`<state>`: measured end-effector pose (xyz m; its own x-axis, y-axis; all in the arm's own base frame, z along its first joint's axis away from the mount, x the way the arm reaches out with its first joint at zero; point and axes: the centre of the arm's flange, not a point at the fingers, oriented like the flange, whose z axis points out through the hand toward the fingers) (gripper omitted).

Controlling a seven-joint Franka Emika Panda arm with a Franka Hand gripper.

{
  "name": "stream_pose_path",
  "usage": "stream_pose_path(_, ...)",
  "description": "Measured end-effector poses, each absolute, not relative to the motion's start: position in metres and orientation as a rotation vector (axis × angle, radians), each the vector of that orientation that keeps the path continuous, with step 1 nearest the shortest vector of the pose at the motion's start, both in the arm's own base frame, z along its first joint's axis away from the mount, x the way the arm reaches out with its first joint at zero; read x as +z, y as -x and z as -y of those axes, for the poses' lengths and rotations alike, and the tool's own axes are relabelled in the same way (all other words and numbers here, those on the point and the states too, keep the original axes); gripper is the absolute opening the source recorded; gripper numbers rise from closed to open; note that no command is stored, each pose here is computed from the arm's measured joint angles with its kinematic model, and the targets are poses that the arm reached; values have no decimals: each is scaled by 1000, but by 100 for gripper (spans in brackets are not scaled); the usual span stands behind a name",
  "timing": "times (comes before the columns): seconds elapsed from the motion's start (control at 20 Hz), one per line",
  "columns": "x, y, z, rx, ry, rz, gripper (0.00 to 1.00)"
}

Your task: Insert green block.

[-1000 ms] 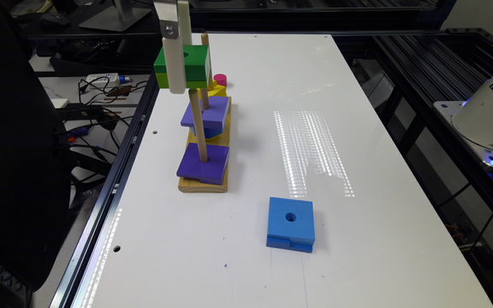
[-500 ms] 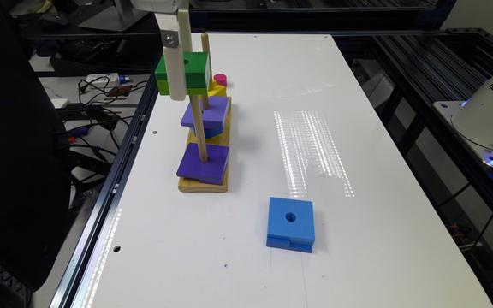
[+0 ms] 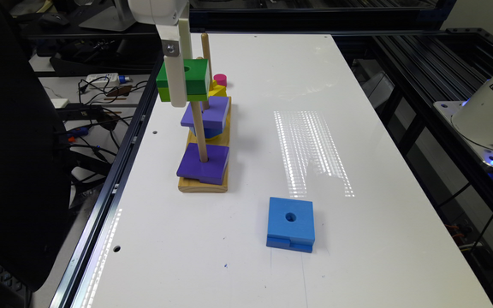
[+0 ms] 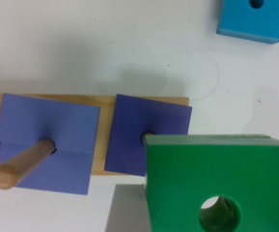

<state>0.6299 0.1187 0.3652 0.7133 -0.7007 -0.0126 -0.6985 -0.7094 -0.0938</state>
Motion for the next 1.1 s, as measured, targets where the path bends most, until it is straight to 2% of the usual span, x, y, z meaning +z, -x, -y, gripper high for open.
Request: stream_pose_path(1.1,362,-631,-119,-34,2824,-1155,0)
